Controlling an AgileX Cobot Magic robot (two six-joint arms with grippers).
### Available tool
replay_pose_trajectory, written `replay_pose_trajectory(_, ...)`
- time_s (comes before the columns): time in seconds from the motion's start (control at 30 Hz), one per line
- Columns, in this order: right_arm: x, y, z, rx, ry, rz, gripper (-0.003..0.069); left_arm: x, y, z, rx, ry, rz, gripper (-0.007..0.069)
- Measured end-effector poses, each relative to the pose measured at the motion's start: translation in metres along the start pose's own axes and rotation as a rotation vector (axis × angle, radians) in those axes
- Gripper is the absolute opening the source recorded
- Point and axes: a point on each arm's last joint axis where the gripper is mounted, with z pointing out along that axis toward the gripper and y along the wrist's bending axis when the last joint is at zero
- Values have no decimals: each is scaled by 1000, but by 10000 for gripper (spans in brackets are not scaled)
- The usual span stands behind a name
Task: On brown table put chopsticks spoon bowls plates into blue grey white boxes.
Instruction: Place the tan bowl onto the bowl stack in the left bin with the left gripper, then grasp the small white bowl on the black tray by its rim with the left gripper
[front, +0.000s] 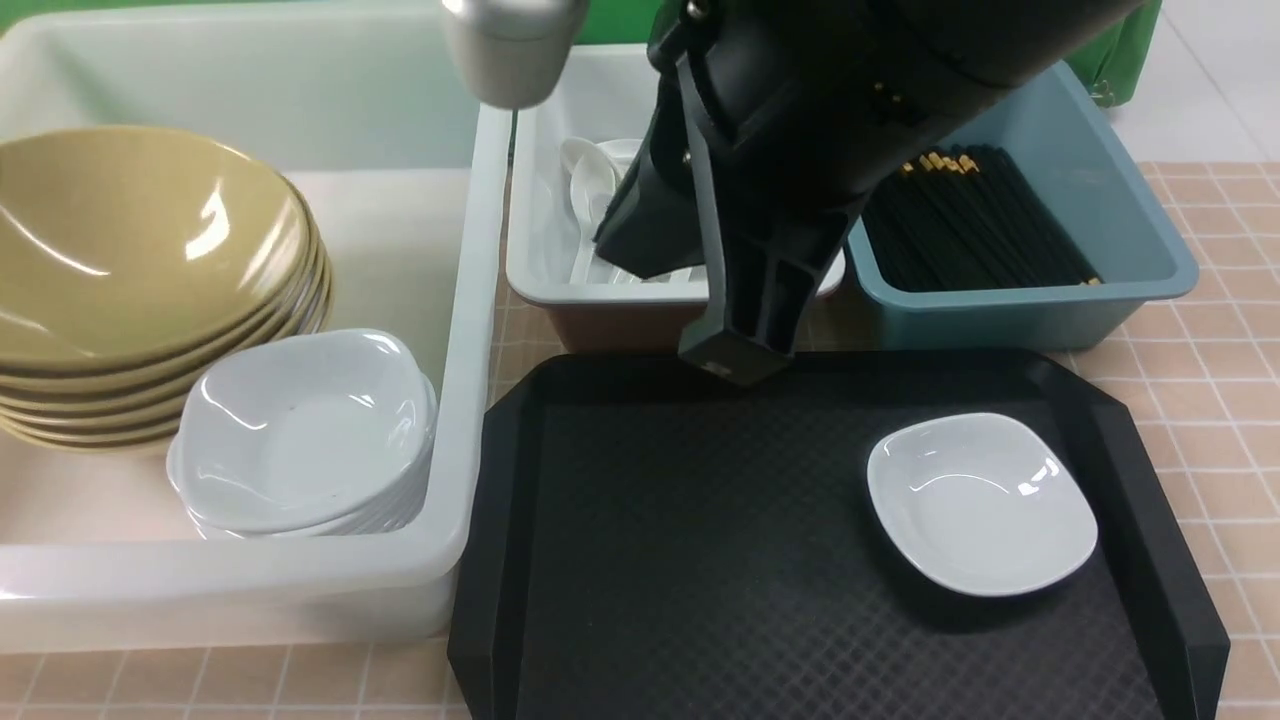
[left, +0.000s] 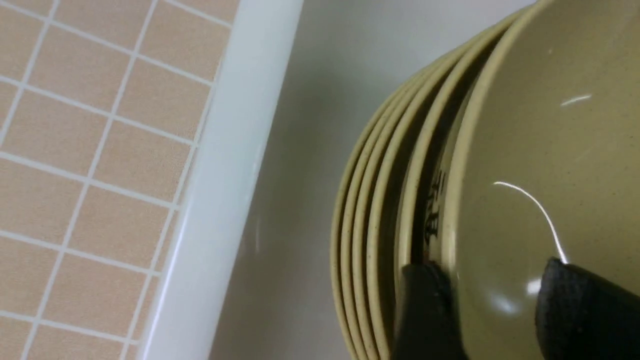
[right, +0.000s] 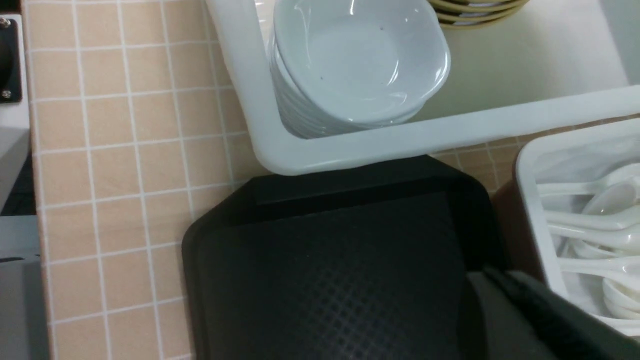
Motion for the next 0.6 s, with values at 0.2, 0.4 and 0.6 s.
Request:
replay_pose_trajectory(0.2, 5, -4, 0, 15, 43, 15, 47, -2, -15, -37, -29, -52, 22, 480)
replay_pose_trajectory(0.4, 34, -35, 7, 70, 121, 194, 48, 4, -104, -87, 93, -146, 196, 487)
replay_pose_trajectory(0.6, 92, -52, 2, 140, 231, 400, 48, 52, -239, -56, 325, 47, 588, 438)
